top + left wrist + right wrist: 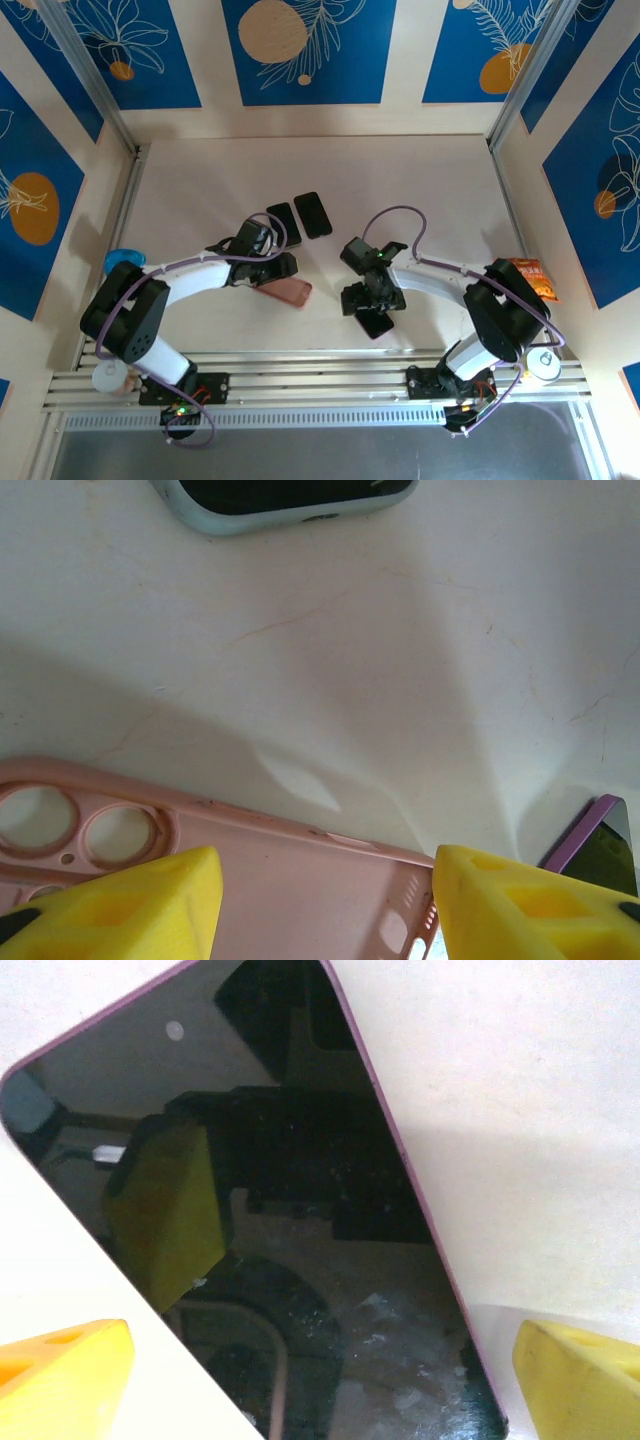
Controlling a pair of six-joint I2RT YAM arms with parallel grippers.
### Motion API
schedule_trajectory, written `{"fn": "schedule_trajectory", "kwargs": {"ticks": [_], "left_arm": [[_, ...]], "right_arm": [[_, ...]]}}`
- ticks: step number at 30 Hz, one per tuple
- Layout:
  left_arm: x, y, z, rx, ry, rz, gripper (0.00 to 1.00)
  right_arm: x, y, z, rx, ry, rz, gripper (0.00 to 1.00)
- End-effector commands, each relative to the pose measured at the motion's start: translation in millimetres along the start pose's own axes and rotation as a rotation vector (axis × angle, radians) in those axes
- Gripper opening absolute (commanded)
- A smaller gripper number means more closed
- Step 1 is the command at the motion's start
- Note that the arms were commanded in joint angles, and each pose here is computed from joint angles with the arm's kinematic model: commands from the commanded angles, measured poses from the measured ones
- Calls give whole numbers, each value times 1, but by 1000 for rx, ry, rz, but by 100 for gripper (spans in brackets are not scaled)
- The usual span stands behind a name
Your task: Put the phone into the phone case
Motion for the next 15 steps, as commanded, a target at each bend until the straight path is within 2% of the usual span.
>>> {"fn": "schedule_trajectory", "kwargs": {"ticks": [1,7,12,15], "left_arm": [[1,-3,-2,14,0,-4,59],[1,-4,-6,13,-8,-1,58],[-2,-7,-12,11,-19,9,59],[-4,-10,-16,13,-26,21,59]], "right_arm": [[1,1,0,81,-17,-58,97],[5,8,13,112,-4,-110,93],[4,11,24,141,5,-119,84],[3,13,29,159,7,-123,74]]}}
Point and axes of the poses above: each hand's point on the last joint's axis, 136 mm out from that joint toward the fingers, its own z axis out along the fingers, its own y axis along the line the jaws close on, x = y × z, the point moved 9 cm from there along -z, back along the fingers, and after that the axes turned 8 degrees about z, right-handed, at the moved point
